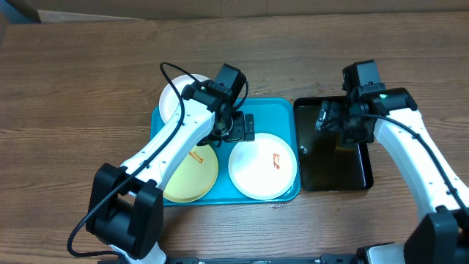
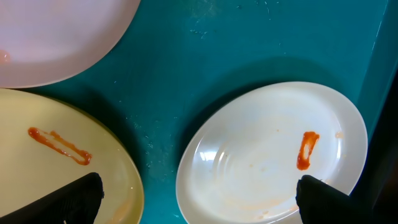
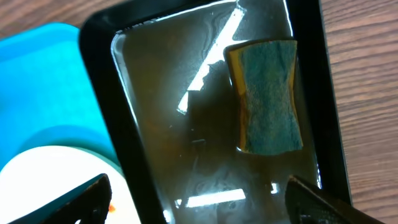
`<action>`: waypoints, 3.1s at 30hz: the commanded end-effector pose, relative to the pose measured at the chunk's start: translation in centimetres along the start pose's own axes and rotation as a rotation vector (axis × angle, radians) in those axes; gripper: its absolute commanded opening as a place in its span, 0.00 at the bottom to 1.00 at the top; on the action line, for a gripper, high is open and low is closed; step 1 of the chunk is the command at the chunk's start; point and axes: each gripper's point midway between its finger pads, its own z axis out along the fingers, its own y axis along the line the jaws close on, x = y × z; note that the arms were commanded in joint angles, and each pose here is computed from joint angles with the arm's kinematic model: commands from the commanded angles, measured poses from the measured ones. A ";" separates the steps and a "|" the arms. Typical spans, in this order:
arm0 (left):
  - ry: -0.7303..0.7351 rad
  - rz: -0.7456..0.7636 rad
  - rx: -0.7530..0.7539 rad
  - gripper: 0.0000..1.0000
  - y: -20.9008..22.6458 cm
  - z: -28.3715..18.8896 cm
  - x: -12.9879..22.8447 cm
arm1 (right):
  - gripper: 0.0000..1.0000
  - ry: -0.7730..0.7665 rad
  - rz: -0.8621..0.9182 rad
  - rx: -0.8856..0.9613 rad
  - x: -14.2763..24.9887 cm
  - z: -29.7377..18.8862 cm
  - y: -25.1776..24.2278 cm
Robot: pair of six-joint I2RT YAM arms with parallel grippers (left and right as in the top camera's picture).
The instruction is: Clean dirty plates on tray and stack at the side
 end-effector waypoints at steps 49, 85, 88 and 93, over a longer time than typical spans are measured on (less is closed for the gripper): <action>0.010 -0.008 -0.014 1.00 0.2 0.6 0.1 | 1.00 0.005 -0.001 0.014 -0.3 1.2 -0.2; 0.010 -0.008 -0.014 1.00 0.2 0.6 0.1 | 1.00 0.005 -0.002 0.014 -0.3 1.2 -0.2; 0.010 -0.008 -0.014 1.00 0.2 0.6 0.1 | 1.00 0.005 -0.002 0.014 -0.3 1.2 -0.2; 0.010 -0.008 -0.014 1.00 0.2 0.6 0.1 | 1.00 0.005 -0.002 0.014 -0.3 1.2 -0.2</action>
